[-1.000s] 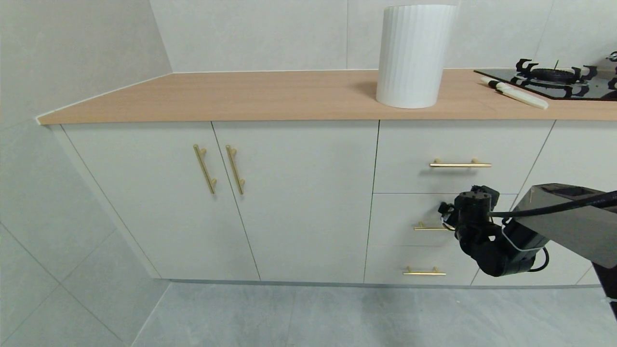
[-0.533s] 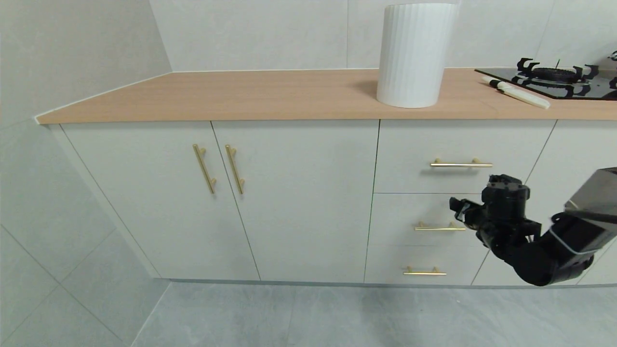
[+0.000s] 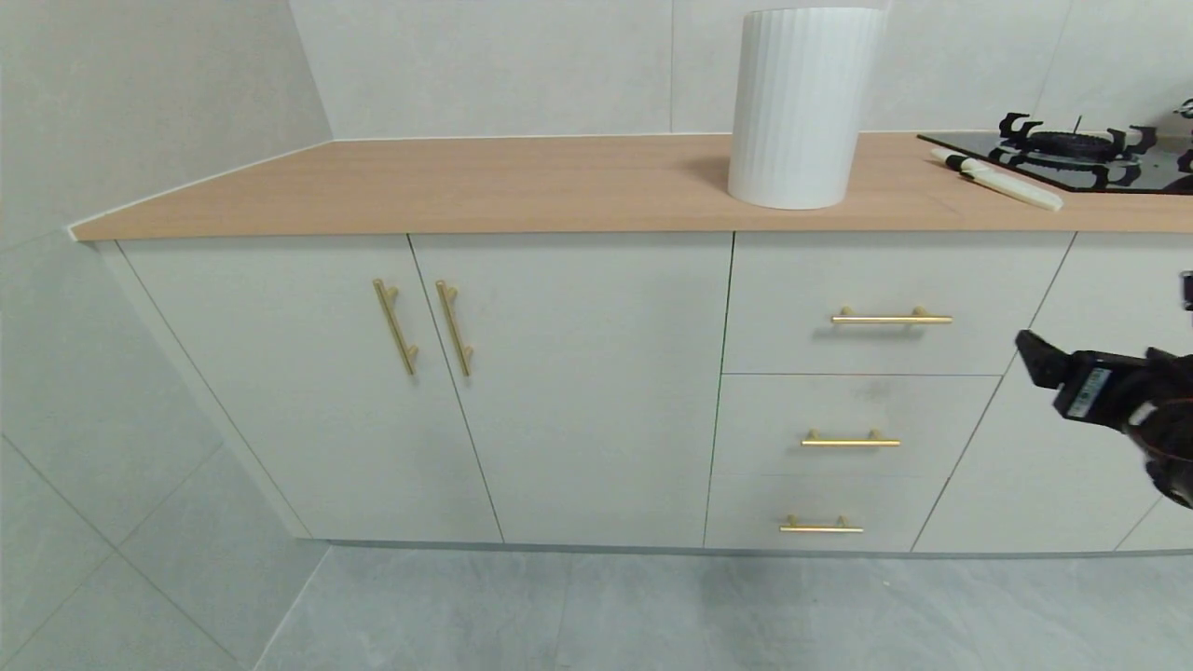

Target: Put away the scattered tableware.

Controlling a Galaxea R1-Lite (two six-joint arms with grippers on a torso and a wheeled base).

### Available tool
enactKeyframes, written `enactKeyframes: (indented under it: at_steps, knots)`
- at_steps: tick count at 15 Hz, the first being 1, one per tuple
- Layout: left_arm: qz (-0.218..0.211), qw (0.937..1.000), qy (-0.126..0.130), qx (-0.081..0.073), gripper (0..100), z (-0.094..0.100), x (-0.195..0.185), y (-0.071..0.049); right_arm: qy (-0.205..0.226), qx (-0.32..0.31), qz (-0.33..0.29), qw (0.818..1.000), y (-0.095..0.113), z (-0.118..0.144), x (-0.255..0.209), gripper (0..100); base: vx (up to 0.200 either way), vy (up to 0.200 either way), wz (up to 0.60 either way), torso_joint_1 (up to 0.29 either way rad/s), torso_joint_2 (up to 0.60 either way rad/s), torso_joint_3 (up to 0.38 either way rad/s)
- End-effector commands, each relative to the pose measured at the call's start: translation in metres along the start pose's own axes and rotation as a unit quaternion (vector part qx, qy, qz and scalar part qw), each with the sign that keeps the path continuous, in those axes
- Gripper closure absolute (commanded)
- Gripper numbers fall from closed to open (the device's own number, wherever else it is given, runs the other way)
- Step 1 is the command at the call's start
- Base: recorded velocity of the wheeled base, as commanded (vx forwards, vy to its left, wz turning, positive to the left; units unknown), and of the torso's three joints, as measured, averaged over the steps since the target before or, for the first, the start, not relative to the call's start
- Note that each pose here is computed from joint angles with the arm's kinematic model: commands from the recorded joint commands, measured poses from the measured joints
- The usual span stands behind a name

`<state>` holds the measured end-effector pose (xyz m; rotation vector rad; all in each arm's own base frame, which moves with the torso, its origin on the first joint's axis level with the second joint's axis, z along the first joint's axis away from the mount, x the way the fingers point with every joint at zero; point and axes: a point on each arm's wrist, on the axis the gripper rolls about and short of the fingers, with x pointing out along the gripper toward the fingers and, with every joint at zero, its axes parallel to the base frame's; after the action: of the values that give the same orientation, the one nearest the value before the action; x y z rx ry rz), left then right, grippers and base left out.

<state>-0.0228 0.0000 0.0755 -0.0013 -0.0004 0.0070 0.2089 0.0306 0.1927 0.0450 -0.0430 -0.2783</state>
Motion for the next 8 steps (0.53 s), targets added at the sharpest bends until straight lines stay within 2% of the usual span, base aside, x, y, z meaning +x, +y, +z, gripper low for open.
enactKeyframes:
  at_steps: [1,5,8]
  knots:
    - [0.000,1.0000,0.000,0.000,0,0.000,0.000,0.000,-0.080,-0.007,-0.028,0.996,-0.043,0.024,-0.082,0,0.000,0.000,0.00,0.000,0.00,0.000]
    - [0.000,1.0000,0.000,0.000,0,0.000,0.000,0.000,-0.073,-0.018,-0.072,0.995,-0.089,0.013,-0.168,0,0.000,0.000,0.00,0.000,0.00,0.000]
    - [0.000,1.0000,0.000,0.000,0,0.000,0.000,0.000,-0.061,-0.028,-0.104,0.992,-0.107,-0.005,-0.211,0,0.000,0.000,0.00,0.000,0.00,0.000]
